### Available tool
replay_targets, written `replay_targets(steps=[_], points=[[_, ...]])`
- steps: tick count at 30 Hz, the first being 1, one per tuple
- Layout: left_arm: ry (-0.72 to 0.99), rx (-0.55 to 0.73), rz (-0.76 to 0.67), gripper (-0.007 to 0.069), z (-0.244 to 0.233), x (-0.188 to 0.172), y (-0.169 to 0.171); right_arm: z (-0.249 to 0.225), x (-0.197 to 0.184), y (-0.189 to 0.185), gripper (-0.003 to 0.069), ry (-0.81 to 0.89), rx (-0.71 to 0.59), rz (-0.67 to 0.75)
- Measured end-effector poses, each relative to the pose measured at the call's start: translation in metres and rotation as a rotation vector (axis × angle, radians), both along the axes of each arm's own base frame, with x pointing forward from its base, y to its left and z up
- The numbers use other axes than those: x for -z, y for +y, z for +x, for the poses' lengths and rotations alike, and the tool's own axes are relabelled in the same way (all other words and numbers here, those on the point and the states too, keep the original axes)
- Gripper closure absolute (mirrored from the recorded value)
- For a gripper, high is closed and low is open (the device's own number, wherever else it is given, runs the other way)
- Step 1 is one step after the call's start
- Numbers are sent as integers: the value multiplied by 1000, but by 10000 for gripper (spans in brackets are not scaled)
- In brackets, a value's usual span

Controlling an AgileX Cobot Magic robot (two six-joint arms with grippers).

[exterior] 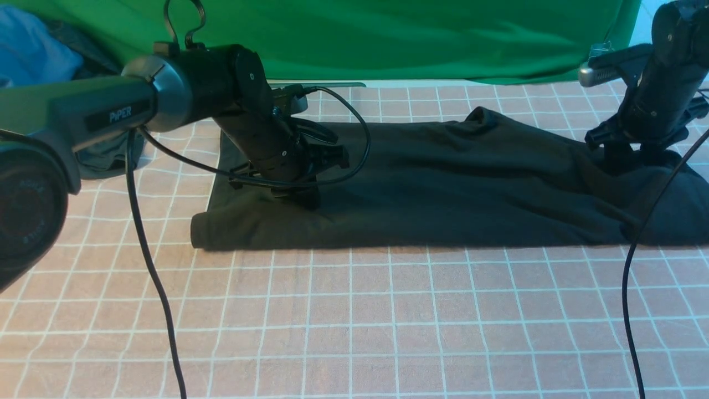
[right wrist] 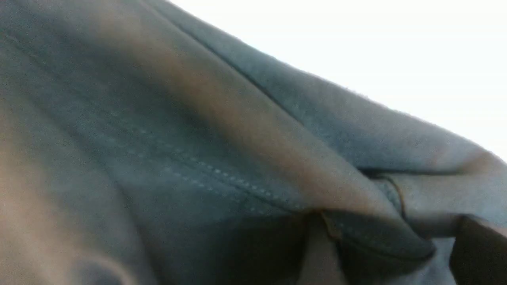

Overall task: Fold a long-sleeved shirt over a pink coffee tablecloth.
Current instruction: 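Pull the folded dark garment lengthwise by its ends to straighten it flat on the table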

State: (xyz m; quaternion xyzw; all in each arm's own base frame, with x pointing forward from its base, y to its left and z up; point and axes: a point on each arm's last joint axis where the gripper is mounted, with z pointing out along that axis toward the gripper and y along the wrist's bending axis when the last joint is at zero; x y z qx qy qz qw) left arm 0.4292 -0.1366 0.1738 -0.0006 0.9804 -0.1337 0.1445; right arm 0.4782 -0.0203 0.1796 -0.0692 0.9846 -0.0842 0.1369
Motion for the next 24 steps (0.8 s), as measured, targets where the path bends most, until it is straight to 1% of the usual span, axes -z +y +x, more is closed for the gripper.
replay_targets(steps=[3, 5, 8, 9, 14, 19, 24], points=[[-8, -2, -2, 611, 1, 0, 0, 1, 7, -1, 228, 15, 1, 17], [-8, -3, -3, 611, 1, 0, 0, 1, 9, -1, 299, 16, -7, 21], [-8, -3, -3, 611, 1, 0, 0, 1, 8, -1, 552, 14, -26, 21], [-8, -3, -3, 611, 1, 0, 0, 1, 7, -1, 573, 11, -30, 21], [-9, -3, -4, 611, 1, 0, 0, 2, -7, -1, 575, -21, -32, 21], [-9, -3, -3, 611, 1, 0, 0, 8, -33, -8, 575, -111, -17, 29], [-12, -4, -4, 611, 1, 0, 0, 10, -37, -20, 575, -149, 5, 28]])
